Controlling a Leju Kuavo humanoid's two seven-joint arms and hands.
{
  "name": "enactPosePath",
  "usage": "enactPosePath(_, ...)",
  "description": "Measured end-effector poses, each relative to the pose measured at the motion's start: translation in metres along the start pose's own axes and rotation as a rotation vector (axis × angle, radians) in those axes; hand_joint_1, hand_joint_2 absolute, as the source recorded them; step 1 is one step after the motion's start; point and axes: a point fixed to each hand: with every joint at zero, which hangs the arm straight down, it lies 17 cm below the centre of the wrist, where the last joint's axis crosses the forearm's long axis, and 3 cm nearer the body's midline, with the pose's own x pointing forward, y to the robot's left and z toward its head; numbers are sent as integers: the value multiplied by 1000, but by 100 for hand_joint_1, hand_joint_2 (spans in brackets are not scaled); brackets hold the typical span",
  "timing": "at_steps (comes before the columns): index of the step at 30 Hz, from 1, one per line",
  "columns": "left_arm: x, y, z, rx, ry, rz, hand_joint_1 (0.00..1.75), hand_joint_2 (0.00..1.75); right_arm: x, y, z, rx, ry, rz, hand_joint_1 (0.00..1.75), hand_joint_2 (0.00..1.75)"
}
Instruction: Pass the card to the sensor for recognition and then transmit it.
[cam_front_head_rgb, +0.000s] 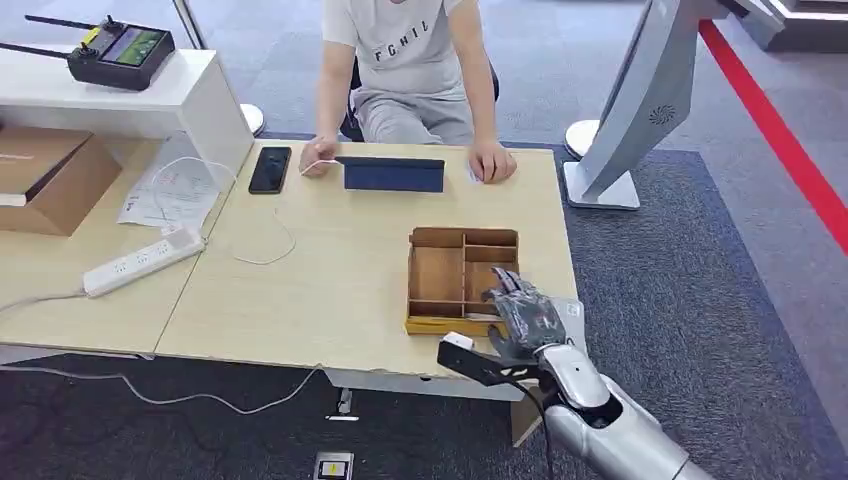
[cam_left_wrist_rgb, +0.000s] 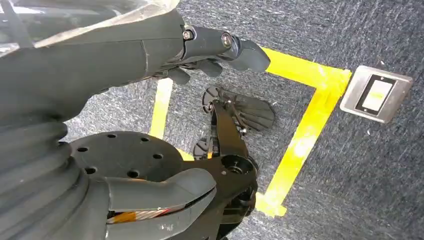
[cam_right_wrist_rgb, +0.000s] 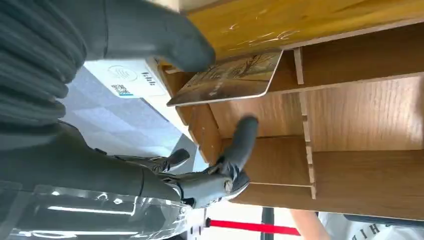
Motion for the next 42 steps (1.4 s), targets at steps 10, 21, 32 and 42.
enactPosePath(10, 0, 1, 0, 4, -1, -4, 0, 175, -2, -3, -1, 1, 6, 4, 175, 175)
enactPosePath(21, -1, 3, 0, 10, 2, -5, 0, 175, -1, -3, -1, -1, 5, -35, 175, 175)
enactPosePath(32, -2, 3, 0, 12, 8, -2, 0, 175, 1, -4, -1, -20, -4, -49, 175, 175)
enactPosePath(42, -1, 6, -1, 19, 10, -5, 0, 175, 2, -29, -3, -126, -17, -53, 175, 175)
